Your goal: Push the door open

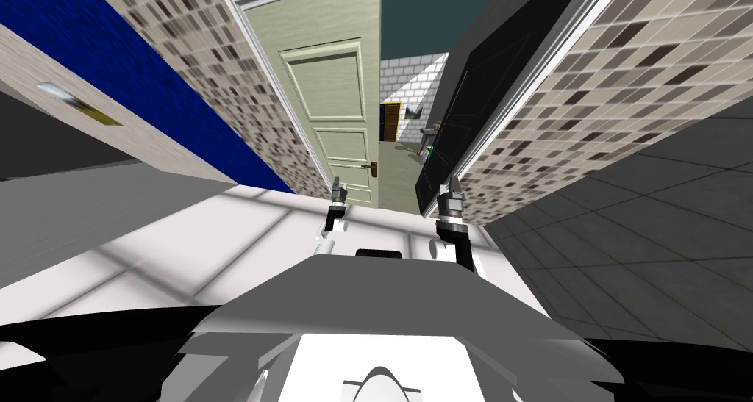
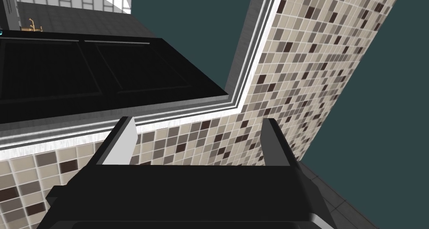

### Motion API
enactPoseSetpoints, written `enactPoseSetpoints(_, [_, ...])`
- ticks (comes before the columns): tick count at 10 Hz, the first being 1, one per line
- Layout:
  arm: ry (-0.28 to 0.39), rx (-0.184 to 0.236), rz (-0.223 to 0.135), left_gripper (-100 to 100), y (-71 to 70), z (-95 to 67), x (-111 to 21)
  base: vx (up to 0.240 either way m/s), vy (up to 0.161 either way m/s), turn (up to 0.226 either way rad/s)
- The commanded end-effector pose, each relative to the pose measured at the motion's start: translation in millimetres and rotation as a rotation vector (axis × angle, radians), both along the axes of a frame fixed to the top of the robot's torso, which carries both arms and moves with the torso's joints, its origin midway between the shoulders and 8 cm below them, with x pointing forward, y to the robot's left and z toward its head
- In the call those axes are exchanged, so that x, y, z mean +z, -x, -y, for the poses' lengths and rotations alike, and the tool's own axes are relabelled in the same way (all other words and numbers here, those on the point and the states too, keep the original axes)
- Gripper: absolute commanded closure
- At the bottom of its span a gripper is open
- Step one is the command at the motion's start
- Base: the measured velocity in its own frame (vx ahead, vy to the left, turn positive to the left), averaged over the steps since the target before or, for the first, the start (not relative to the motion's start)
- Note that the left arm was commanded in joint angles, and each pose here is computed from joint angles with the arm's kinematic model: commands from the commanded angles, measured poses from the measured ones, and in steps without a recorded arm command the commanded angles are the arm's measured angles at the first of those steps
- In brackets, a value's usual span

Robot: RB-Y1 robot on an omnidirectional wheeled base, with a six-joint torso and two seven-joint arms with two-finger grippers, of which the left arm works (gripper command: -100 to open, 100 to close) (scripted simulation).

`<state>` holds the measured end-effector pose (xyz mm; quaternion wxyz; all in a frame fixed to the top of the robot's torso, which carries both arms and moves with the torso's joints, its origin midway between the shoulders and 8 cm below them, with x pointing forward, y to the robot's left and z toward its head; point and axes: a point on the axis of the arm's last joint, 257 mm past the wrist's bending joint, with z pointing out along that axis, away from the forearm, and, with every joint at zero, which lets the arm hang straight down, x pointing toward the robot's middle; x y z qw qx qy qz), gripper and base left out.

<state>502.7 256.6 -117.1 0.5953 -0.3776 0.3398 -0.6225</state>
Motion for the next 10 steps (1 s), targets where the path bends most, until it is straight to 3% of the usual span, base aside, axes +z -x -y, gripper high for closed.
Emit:
enactPoseSetpoints(1, [-0.003,-0.006,-0.027,-100,-9.2,2.9,-10.7,0.060,0.010,-0.007])
enactPoseSetpoints(9, [-0.023,-0.043,-0.151,-100,-55.7,22.8,-57.9,0.085,0.013,-0.016])
enactPoseSetpoints(10, [-0.023,-0.042,-0.164,-100,-55.8,22.2,-64.3,0.066,0.004,-0.004])
